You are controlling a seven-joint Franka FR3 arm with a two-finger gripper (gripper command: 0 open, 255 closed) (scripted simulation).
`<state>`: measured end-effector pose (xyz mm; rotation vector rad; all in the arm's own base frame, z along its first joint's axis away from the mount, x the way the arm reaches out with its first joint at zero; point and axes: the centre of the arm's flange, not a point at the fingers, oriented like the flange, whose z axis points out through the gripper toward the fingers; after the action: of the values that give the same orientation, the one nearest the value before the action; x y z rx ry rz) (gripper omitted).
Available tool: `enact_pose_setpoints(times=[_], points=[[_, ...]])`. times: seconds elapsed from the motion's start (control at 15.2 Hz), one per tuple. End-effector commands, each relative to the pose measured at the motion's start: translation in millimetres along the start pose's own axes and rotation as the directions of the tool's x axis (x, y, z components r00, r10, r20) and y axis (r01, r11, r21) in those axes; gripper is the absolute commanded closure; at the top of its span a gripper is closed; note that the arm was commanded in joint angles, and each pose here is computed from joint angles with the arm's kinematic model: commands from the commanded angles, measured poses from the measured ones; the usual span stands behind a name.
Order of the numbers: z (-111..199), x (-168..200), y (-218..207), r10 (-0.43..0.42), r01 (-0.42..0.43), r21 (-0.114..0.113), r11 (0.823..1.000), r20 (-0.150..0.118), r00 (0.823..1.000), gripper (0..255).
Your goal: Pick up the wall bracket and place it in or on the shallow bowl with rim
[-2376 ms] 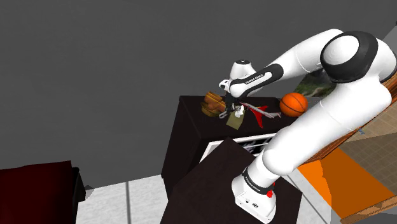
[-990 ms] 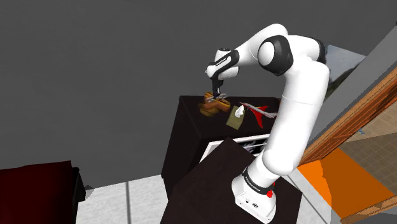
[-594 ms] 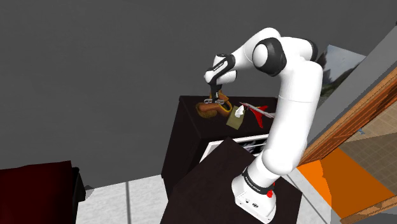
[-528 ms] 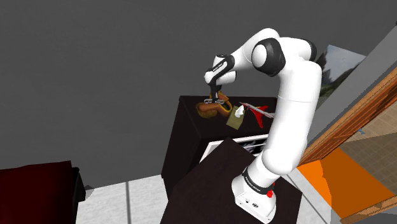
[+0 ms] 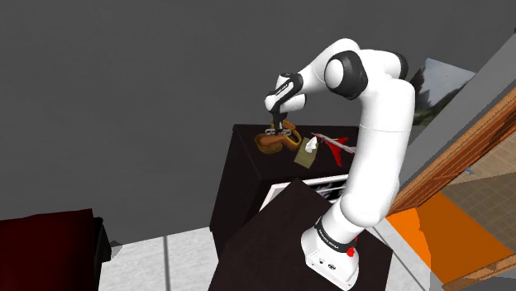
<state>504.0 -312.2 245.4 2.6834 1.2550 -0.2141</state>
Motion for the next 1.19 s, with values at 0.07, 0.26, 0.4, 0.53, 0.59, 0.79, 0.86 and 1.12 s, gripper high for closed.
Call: enact_pose_setpoints(times=[0.07, 0.26, 0.4, 0.53, 0.59, 0.79, 0.86, 1.12], points=[[5, 0, -3, -0.002, 0.002, 0.011, 1.000, 0.003, 1.000, 0], [7, 0, -2, -0.002, 0.002, 0.011, 1.000, 0.003, 1.000, 0], [4, 1, -2, -0.002, 0.002, 0.011, 1.000, 0.003, 1.000, 0], [-22, 1, -2, -0.002, 0.002, 0.011, 1.000, 0.003, 1.000, 0], [-35, 1, -2, -0.002, 0.002, 0.011, 1.000, 0.003, 1.000, 0], [-46, 1, -2, -0.002, 0.002, 0.011, 1.000, 0.003, 1.000, 0], [-46, 1, -2, -0.002, 0.002, 0.011, 1.000, 0.003, 1.000, 0], [-46, 1, -2, -0.002, 0.002, 0.011, 1.000, 0.003, 1.000, 0]])
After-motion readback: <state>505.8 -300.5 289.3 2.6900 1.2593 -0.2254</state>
